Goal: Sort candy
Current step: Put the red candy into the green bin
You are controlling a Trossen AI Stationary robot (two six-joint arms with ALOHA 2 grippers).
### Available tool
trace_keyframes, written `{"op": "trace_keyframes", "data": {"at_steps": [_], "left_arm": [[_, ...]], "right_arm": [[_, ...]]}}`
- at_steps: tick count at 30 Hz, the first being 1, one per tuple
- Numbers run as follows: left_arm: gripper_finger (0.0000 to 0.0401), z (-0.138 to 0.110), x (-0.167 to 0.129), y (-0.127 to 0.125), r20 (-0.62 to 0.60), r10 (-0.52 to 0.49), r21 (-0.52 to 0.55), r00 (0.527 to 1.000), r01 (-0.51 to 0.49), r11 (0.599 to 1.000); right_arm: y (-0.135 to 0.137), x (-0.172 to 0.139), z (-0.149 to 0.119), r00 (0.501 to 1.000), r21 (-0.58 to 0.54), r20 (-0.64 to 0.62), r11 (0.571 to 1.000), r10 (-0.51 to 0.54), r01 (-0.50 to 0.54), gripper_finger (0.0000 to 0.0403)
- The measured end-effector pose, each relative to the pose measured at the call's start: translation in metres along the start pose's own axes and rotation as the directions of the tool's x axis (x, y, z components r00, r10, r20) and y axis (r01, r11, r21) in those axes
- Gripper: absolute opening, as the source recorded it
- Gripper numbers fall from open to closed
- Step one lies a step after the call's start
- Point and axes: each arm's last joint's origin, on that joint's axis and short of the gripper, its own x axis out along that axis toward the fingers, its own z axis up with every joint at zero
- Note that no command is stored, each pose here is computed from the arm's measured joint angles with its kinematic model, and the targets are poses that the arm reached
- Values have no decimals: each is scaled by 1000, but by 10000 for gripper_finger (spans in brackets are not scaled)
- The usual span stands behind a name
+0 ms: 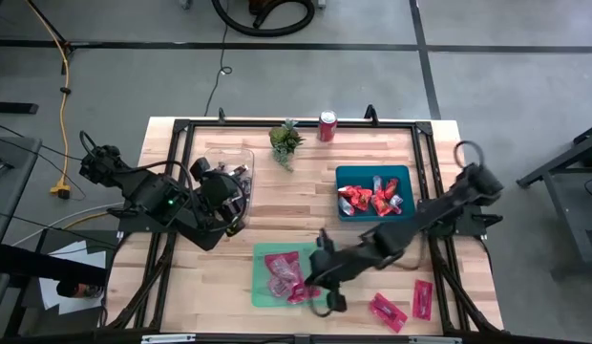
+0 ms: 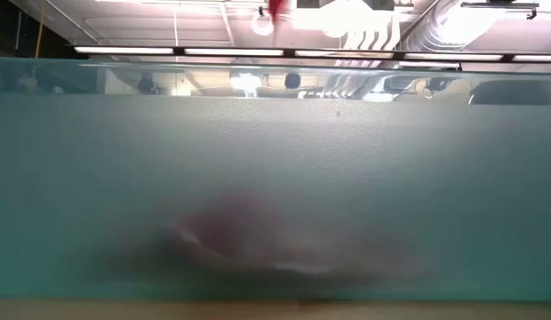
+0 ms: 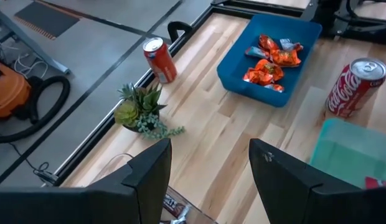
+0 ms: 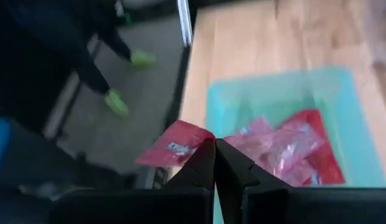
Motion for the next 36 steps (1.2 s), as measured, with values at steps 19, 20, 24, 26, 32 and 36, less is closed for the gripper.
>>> {"op": "trace_keyframes", "data": {"at_steps": [19,20,24,26,32,36], "left_arm": [[203,2,0,-2,10,-22,-45,1000,22,999],[203,2,0,-2,11,-22,-40,1000,22,999],[203,2,0,-2,10,-22,-34,1000,22,999],[203,2,0,-2,10,-22,-34,1000,22,999],[203,2,0,-2,10,-22,-24,1000,22,999],[203,1,0,-3,-19,-51,-1,999,51,999]], "right_arm": [[-41,69,-48,932,-169,-305,974,-196,149,63],[-42,69,-48,931,-166,-305,974,-198,152,84],[-40,62,-42,927,-223,-311,965,-208,141,179],[-37,50,-28,924,-251,-318,959,-211,133,219],[-22,-9,6,824,-188,-498,961,-272,203,264],[13,-51,7,769,-102,-598,973,-227,207,266]]}}
